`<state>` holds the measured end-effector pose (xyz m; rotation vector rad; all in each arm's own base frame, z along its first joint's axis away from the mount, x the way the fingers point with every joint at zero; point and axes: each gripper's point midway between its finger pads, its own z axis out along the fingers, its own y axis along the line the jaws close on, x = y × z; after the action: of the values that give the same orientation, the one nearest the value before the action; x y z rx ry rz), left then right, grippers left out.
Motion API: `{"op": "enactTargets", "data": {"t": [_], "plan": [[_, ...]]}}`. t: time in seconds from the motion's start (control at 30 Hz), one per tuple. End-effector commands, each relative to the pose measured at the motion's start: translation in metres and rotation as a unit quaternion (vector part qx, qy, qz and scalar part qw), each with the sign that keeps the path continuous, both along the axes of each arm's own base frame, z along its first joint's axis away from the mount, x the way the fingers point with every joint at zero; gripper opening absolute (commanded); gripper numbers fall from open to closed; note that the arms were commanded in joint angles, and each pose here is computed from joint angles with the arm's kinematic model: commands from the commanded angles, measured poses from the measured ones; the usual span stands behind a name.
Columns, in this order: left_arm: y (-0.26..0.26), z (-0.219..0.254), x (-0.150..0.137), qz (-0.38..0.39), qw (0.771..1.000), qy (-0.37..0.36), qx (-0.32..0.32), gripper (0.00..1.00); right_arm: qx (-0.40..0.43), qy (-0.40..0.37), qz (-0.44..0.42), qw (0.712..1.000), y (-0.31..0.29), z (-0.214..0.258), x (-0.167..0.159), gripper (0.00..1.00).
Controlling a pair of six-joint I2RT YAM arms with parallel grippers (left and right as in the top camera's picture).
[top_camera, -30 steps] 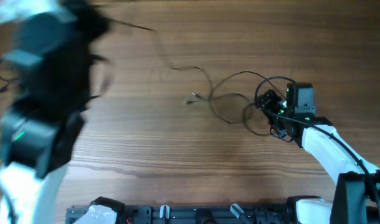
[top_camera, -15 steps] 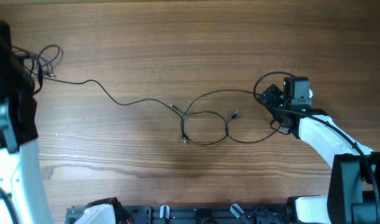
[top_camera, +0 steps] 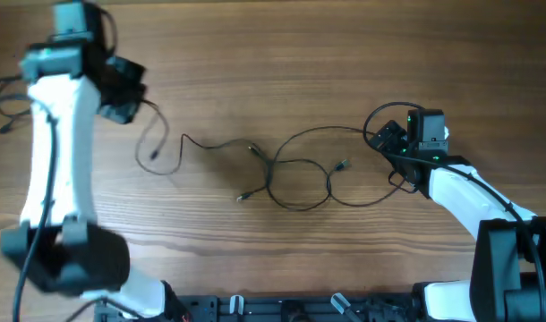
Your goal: Untangle cables
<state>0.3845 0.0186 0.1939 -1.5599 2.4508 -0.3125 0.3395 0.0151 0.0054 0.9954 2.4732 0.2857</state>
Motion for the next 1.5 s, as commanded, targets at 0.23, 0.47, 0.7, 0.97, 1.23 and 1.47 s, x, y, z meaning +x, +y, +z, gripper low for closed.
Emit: {"op": "enactTargets", "data": {"t": [0.23, 0.47, 0.7, 0.97, 1.23, 1.47], "plan": [[-0.158, -0.123, 0.005, -0.122, 0.977, 0.146, -0.093, 0.14, 0.049, 0.134, 0.005, 0.990, 0.015, -0.064, -0.066, 1.00], [-0.220, -0.127, 0.014, -0.195, 0.973, 0.088, -0.088, 1.00, 0.048, 0.134, 0.005, 0.990, 0.015, -0.064, -0.066, 1.00], [-0.195, -0.133, 0.023, -0.194, 0.978, 0.076, -0.008, 1.00, 0.046, 0.134, 0.013, 0.990, 0.015, -0.064, -0.066, 1.00], [-0.182, -0.118, -0.019, -0.228, 0.955, 0.161, -0.098, 1.00, 0.038, 0.135, 0.031, 0.990, 0.014, -0.065, -0.068, 1.00], [-0.210, -0.093, -0.026, -0.317, 0.925, 0.125, -0.169, 1.00, 0.039, 0.134, 0.030, 0.990, 0.014, -0.065, -0.067, 1.00], [-0.141, -0.074, -0.036, -0.284, 0.948, 0.147, -0.009, 1.00, 0.038, 0.131, 0.030, 0.990, 0.014, -0.064, -0.066, 1.00]]}}
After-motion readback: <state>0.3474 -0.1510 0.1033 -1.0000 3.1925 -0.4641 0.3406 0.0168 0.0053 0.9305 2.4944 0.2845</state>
